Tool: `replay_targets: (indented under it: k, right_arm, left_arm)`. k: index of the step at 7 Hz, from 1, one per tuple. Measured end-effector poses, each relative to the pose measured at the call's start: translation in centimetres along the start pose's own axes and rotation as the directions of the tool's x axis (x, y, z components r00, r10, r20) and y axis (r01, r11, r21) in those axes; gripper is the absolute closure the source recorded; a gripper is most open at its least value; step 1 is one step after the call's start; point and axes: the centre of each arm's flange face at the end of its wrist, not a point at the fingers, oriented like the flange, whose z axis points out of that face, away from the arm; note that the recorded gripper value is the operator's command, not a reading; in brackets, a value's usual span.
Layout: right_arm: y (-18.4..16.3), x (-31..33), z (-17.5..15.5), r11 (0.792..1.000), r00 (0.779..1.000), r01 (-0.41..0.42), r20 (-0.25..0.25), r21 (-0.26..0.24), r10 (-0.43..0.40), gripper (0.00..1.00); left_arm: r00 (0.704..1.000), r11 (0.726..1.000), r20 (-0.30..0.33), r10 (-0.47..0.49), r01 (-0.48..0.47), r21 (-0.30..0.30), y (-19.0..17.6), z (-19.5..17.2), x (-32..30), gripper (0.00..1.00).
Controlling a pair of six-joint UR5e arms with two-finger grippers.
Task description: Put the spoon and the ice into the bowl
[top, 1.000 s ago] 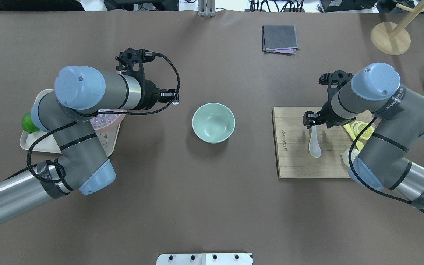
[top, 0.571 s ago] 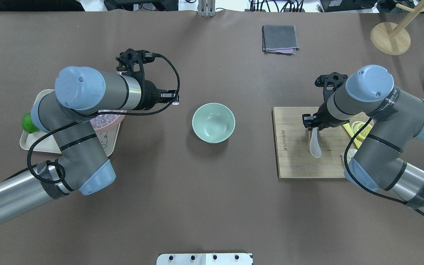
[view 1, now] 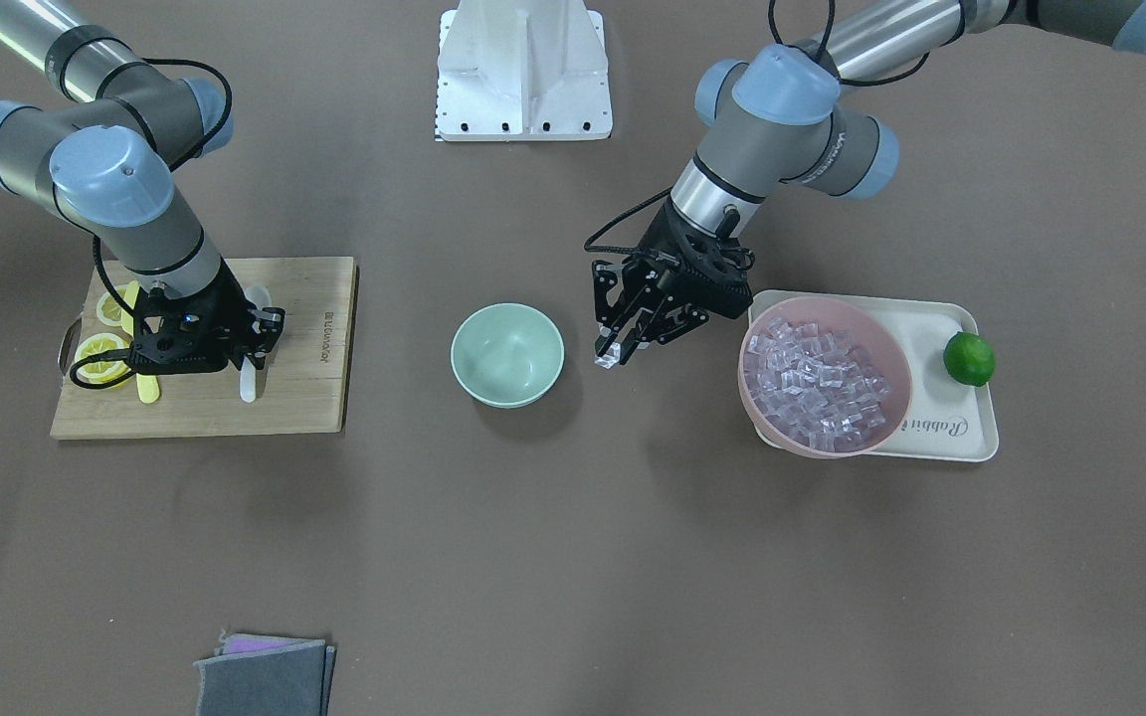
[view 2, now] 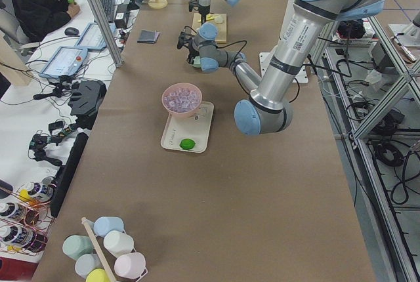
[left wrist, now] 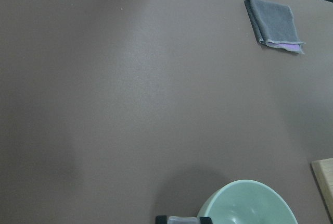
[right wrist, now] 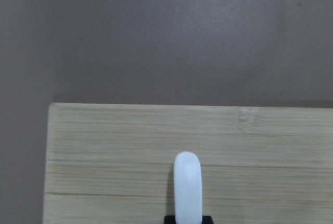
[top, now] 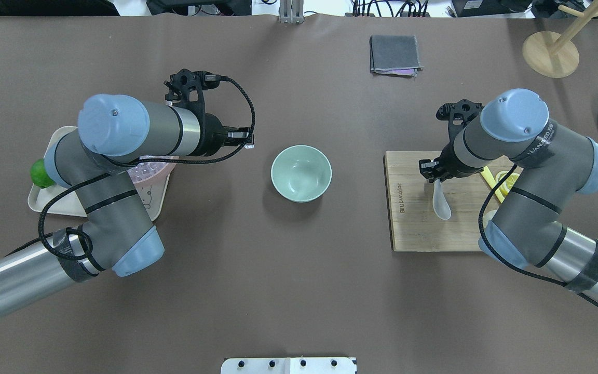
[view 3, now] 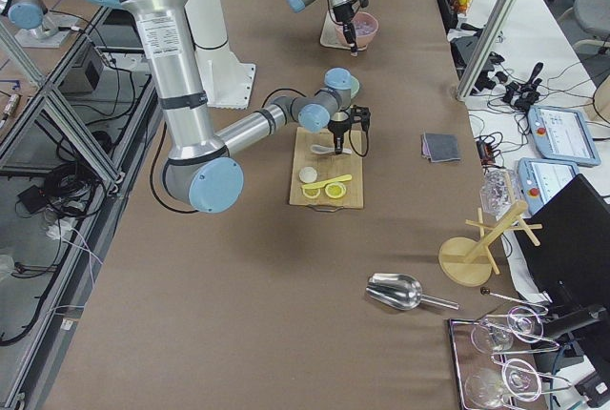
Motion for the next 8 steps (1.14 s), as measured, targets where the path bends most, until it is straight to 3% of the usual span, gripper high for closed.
replay_targets:
  k: [3, 5, 7, 8]
  right_arm:
    - [-2.1, -1.6, -4.3, 1.0, 0.996, -0.018, 0.084, 0.007, 0.017, 1.0]
    - [-2.9, -2.7, -5.7, 0.999, 0.993, -0.031, 0.111, 0.017, 0.029, 1.0]
    - [-3.1, -3.8, -6.3, 0.999, 0.991, -0.043, 0.127, 0.022, 0.04, 1.0]
    - [-3.1, -4.7, -6.5, 0.999, 0.99, -0.046, 0.138, 0.023, 0.042, 1.0]
  left_arm:
    - [1.0, 1.0, -0.026, 0.016, -0.016, -0.008, 3.1, 1.4, 3.4, 1.0]
    - [0.999, 0.999, -0.041, 0.03, -0.029, 0.018, 4.8, 2.5, 6.7, 1.0]
    - [0.999, 0.998, -0.011, 0.034, -0.033, 0.056, 4.2, 4.6, 7.8, 1.0]
    - [0.999, 0.997, 0.004, 0.033, -0.034, 0.07, 3.9, 5.2, 7.7, 0.02]
